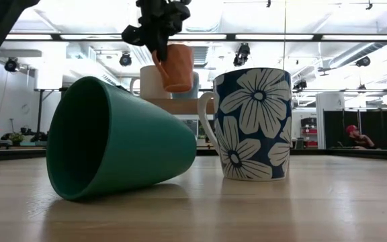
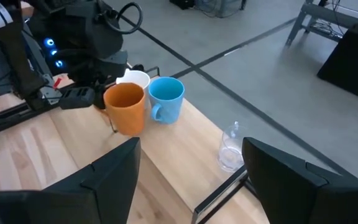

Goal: Stack small to large cups/mugs on shelf
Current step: Put the orange mug on the shelf

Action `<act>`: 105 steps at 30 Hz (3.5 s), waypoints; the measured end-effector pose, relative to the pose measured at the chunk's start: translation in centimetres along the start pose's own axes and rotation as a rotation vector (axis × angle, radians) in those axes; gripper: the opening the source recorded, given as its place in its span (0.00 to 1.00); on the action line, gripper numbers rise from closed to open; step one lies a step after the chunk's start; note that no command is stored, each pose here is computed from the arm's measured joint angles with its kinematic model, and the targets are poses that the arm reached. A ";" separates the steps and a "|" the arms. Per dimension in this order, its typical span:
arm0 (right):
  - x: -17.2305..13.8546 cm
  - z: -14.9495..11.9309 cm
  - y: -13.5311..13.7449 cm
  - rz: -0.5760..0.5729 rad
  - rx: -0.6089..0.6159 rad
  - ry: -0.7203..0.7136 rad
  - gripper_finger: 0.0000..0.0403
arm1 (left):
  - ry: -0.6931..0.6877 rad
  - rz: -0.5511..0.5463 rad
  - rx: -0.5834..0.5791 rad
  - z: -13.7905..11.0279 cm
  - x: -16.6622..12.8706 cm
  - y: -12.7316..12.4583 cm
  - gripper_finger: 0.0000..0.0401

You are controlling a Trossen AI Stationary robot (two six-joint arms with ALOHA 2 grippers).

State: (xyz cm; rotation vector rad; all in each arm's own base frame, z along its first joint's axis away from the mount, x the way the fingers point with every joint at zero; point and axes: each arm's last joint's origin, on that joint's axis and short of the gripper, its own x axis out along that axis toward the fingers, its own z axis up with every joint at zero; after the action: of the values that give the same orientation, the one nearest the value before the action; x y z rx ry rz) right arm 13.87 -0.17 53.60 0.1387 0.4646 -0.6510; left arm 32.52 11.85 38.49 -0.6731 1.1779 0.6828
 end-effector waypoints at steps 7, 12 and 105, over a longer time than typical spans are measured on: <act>0.0 0.0 0.0 0.000 0.009 -0.001 0.68 | 0.003 0.010 0.007 0.1 0.2 0.3 0.07; 0.0 0.0 0.0 0.000 0.011 -0.001 0.67 | 0.017 0.019 0.018 0.1 0.6 0.3 0.07; 0.0 0.0 0.0 0.000 0.036 0.000 0.66 | -0.026 0.144 0.015 0.8 2.9 1.4 0.09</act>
State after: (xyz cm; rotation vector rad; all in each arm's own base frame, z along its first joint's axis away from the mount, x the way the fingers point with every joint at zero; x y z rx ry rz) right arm 13.87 -0.17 53.61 0.1728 0.4528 -0.6594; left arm 32.63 13.72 35.75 -0.5691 1.2141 0.8010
